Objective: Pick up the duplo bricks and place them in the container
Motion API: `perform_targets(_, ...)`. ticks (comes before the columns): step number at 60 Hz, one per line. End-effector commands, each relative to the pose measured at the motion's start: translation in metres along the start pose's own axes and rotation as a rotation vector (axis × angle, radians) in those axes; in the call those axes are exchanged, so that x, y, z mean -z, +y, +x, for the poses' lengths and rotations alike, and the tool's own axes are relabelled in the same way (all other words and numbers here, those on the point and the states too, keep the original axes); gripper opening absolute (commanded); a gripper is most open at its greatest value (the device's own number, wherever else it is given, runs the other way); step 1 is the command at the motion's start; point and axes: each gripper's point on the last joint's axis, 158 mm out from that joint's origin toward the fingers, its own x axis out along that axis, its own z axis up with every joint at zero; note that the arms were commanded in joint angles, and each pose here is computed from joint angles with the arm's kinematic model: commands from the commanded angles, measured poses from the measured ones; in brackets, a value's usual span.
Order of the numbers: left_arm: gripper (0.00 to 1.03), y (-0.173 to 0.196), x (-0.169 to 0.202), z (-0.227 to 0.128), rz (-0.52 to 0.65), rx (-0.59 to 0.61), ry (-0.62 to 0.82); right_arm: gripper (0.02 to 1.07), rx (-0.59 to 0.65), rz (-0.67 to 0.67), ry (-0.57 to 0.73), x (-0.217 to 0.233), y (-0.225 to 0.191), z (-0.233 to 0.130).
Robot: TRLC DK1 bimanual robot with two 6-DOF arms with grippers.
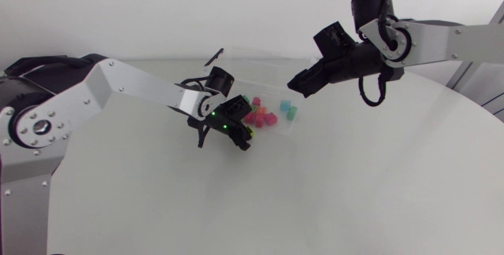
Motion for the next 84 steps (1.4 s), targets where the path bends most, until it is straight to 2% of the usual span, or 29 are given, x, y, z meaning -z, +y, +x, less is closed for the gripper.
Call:
perform_targets(1, 0.13, -0.023, 0.043, 0.000, -0.006, 0.058, 0.120, 0.93, -0.007, 0.017, -0.008, 0.004, 0.008, -0.014)
perform_targets(6, 0.13, -0.024, 0.045, -0.020, 0.014, 0.063, 0.132, 0.93, -0.013, 0.021, -0.005, 0.011, 0.015, -0.021)
perform_targets(13, 0.13, -0.017, 0.031, -0.066, 0.026, 0.033, 0.092, 0.93, -0.016, 0.024, -0.002, 0.024, 0.022, -0.028)
perform_targets(26, 0.13, 0.006, -0.023, -0.142, 0.050, -0.068, -0.078, 0.93, -0.011, 0.035, 0.008, 0.043, 0.024, -0.036)
perform_targets(30, 0.13, 0.020, -0.050, -0.166, 0.035, -0.106, -0.155, 0.93, -0.007, 0.031, -0.003, 0.042, 0.026, -0.042)
perform_targets(45, 0.14, 0.061, -0.111, -0.183, -0.032, -0.205, -0.359, 0.93, 0.005, 0.034, 0.004, 0.056, 0.033, -0.053)
perform_targets(56, 0.17, 0.087, -0.132, -0.171, -0.081, -0.232, -0.386, 0.93, 0.021, 0.023, 0.009, 0.065, 0.035, -0.056)
perform_targets(60, 0.27, 0.101, -0.136, -0.155, -0.084, -0.264, -0.376, 0.93, 0.022, 0.023, 0.011, 0.068, 0.036, -0.057)
perform_targets(66, 0.29, 0.109, -0.138, -0.140, -0.097, -0.273, -0.366, 0.93, 0.032, 0.020, 0.006, 0.068, 0.035, -0.060)
perform_targets(75, 0.44, 0.116, -0.143, -0.120, -0.106, -0.286, -0.356, 0.93, 0.040, 0.018, 0.006, 0.070, 0.037, -0.062)
perform_targets(79, 0.62, 0.118, -0.145, -0.114, -0.108, -0.291, -0.353, 0.93, 0.040, 0.018, 0.006, 0.071, 0.038, -0.064)
perform_targets(81, 0.77, 0.117, -0.146, -0.112, -0.107, -0.294, -0.350, 0.94, 0.044, 0.018, 0.008, 0.072, 0.037, -0.064)
perform_targets(84, 0.89, 0.117, -0.147, -0.112, -0.107, -0.302, -0.346, 0.94, 0.049, 0.020, 0.008, 0.073, 0.037, -0.065)
